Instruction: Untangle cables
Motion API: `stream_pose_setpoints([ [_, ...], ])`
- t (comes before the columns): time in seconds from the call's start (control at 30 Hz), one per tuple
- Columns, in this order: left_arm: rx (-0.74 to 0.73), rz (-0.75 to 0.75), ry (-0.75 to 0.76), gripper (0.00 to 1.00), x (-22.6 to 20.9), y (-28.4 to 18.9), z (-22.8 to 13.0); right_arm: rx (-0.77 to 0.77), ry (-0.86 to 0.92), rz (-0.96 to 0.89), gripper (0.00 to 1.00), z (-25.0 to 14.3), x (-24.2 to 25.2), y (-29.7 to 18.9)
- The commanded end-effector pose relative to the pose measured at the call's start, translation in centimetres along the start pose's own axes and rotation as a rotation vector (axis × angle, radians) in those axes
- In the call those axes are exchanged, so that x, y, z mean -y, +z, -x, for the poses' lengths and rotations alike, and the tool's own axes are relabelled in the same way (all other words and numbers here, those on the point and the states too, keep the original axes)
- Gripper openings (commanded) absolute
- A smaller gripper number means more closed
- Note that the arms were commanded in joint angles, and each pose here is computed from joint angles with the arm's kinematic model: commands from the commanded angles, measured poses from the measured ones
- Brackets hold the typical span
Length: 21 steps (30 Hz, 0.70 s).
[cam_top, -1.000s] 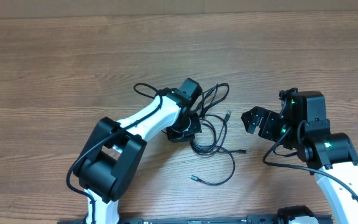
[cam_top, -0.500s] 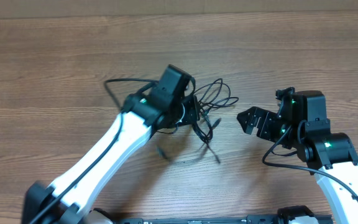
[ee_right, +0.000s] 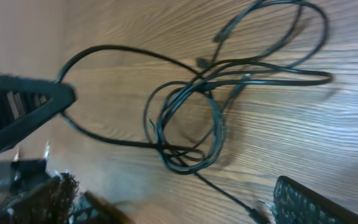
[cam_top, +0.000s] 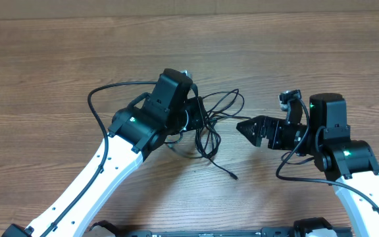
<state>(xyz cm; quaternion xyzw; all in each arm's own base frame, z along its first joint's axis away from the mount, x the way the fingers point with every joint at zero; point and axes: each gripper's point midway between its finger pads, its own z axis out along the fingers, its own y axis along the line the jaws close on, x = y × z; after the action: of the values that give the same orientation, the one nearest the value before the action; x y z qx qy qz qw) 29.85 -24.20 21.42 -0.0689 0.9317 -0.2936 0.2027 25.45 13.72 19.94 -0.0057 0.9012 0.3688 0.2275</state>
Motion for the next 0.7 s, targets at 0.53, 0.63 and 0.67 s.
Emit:
stream_pose_setpoints([
  [0.53,-0.058,0.39,0.006,0.29,-8.3,1.1,-1.8,-0.014,-0.079,0.083,1.0,-0.3,-1.6,-0.2],
  [0.63,-0.114,0.448,-0.015,0.39,-9.7,3.2,-2.6,-0.014,-0.079,0.08,1.0,-0.3,-1.5,-0.2],
  [0.67,-0.13,0.464,-0.024,0.42,-10.1,3.7,-2.9,-0.013,-0.078,0.076,1.0,-0.3,-1.5,-0.2],
])
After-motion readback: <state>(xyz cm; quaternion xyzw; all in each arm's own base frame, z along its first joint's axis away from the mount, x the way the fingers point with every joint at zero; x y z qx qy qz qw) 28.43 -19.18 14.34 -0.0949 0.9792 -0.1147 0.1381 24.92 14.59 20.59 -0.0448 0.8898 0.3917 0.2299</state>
